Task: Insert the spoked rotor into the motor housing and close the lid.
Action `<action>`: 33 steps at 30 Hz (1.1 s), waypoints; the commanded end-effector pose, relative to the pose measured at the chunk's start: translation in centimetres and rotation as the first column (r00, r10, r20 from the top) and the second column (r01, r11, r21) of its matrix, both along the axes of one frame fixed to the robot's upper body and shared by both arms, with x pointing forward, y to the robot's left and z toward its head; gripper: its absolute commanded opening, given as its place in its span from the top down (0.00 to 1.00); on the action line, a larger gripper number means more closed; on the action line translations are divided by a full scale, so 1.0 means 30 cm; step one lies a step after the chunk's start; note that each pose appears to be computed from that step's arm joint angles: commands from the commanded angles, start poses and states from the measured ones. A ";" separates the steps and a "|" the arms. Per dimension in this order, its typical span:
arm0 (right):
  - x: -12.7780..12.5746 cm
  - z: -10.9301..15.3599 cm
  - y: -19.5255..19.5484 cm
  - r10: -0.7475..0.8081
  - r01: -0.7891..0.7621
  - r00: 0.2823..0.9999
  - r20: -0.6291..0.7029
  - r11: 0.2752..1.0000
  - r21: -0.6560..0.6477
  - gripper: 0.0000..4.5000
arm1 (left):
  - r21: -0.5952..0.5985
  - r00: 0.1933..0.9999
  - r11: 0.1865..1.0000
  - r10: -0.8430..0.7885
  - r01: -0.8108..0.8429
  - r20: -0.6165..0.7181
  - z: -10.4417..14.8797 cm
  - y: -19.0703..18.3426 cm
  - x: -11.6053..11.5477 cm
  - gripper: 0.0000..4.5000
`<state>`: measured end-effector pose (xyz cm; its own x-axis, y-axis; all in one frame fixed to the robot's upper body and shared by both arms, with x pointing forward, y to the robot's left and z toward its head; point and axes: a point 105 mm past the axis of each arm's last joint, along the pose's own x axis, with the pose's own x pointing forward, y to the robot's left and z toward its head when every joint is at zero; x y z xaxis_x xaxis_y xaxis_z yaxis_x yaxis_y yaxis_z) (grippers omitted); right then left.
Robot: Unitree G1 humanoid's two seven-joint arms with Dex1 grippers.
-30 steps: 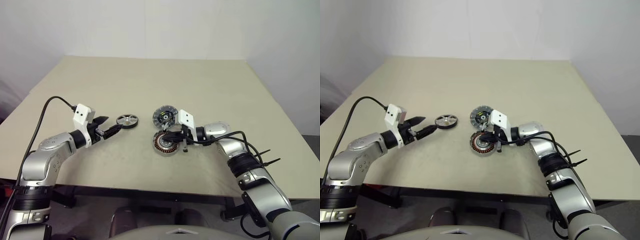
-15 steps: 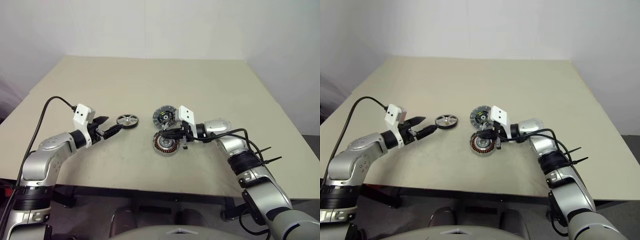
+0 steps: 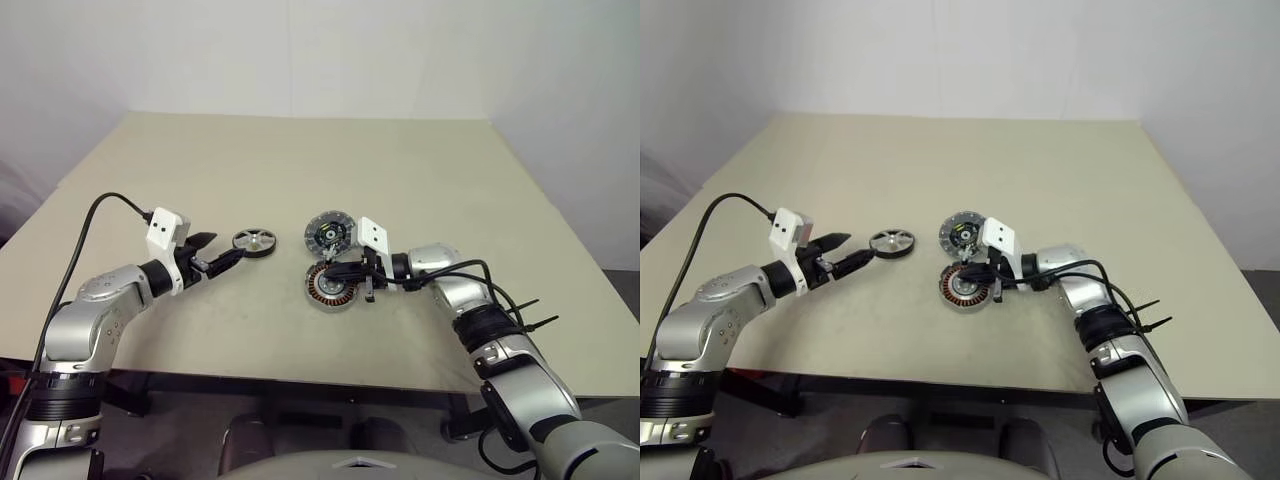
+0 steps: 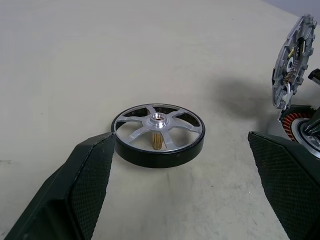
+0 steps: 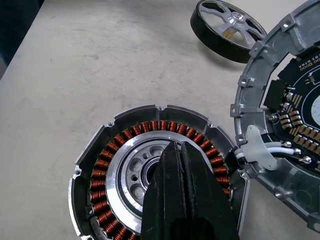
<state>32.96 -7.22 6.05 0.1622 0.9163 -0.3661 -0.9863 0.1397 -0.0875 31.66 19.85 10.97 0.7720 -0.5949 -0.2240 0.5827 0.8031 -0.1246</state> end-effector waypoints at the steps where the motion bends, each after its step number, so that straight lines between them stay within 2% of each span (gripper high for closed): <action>1: 0.002 0.008 -0.003 0.000 0.000 1.000 0.008 1.000 -0.003 0.99 | 0.006 0.998 1.000 0.000 -0.001 0.066 0.051 0.004 0.003 0.00; 6: 0.008 0.096 -0.009 0.007 -0.010 0.998 0.058 0.999 0.047 0.99 | 0.003 0.998 1.000 0.000 0.000 0.063 0.050 0.003 0.003 0.00; 11: 0.009 0.144 -0.011 0.008 -0.014 0.997 0.081 0.997 0.070 0.99 | 0.000 0.998 1.000 -0.003 0.003 0.062 0.048 -0.001 0.003 0.00; 15: 0.006 0.130 -0.008 0.005 -0.009 0.998 0.065 0.998 0.065 0.99 | -0.001 0.998 1.000 -0.004 0.005 0.065 0.050 -0.004 0.006 0.00; 21: -0.007 0.019 -0.009 -0.024 0.024 1.000 -0.018 1.000 0.020 0.99 | 0.001 0.998 1.000 -0.002 0.002 0.064 0.050 -0.001 0.003 0.00; 24: -0.009 -0.010 -0.010 -0.027 0.027 0.999 -0.020 1.000 -0.004 0.99 | 0.002 0.998 1.000 -0.001 0.001 0.063 0.050 0.000 0.000 0.00; 28: 0.003 0.016 -0.009 -0.034 0.034 0.999 0.003 0.999 0.011 0.99 | 0.003 0.998 1.000 0.005 -0.005 0.062 0.050 0.005 -0.003 0.00; 33: 0.013 0.103 -0.016 -0.030 0.026 0.998 0.050 0.997 0.068 0.99 | -0.001 0.998 1.000 0.012 -0.012 0.058 0.046 0.007 -0.006 0.00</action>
<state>32.74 -7.81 6.46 0.1853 0.9167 -0.3541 -0.9827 0.1741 -0.0636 31.45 19.84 10.78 0.7743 -0.5907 -0.2269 0.5776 0.8062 -0.1278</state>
